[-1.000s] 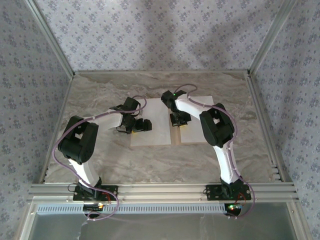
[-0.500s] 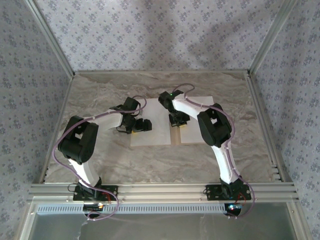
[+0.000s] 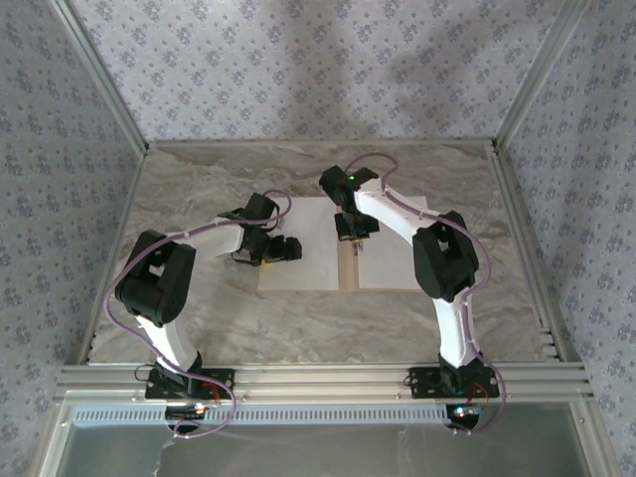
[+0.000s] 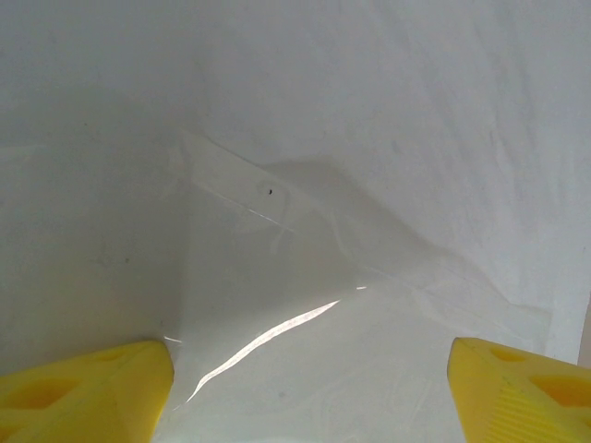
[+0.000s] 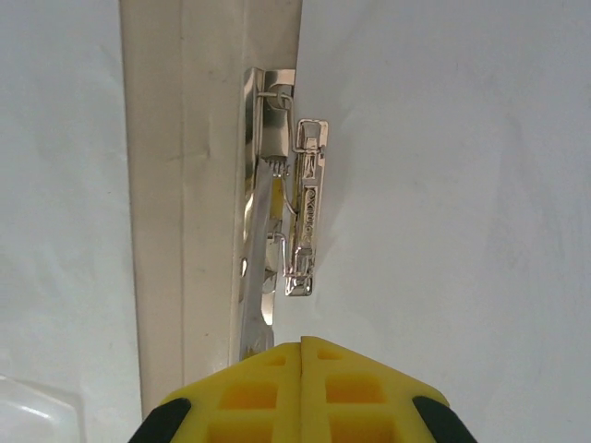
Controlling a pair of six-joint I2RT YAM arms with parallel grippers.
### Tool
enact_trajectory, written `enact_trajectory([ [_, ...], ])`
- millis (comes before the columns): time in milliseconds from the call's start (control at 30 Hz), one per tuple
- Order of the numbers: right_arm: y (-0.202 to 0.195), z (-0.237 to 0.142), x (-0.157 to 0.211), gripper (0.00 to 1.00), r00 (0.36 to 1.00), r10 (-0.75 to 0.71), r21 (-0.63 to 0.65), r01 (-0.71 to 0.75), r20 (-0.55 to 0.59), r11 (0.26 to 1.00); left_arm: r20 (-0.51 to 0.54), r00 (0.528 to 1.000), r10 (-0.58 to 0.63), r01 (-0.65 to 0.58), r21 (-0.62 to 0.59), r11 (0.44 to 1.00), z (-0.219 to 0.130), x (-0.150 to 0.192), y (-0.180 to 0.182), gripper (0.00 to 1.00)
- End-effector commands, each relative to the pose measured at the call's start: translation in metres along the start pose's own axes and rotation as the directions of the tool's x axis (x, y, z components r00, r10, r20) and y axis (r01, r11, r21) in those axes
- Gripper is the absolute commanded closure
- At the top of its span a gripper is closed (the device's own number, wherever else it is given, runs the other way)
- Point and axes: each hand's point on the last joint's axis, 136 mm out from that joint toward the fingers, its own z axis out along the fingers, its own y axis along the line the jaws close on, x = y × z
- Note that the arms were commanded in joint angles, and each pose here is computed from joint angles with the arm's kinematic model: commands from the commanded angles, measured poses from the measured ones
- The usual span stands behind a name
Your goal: Put the files into the folder
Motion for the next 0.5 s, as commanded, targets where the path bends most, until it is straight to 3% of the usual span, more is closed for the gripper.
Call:
enact_trajectory([
  [0, -0.006, -0.02, -0.002, 1.0, 1.0, 0.005, -0.04, -0.004, 0.019, 0.999, -0.116, 0.992, -0.047, 0.038, -0.084, 0.996, 0.02, 0.032, 0.025, 0.19],
  [167, -0.006, -0.026, -0.006, 1.0, 0.999, 0.024, -0.082, -0.022, 0.025, 0.996, -0.108, 0.993, -0.056, 0.047, -0.084, 0.995, 0.018, 0.031, 0.024, 0.19],
  [467, 0.01, -0.024, -0.008, 0.83, 0.996, 0.09, -0.221, -0.083, 0.022, 0.972, -0.106, 0.993, -0.059, 0.05, -0.083, 0.995, 0.017, 0.029, 0.023, 0.19],
])
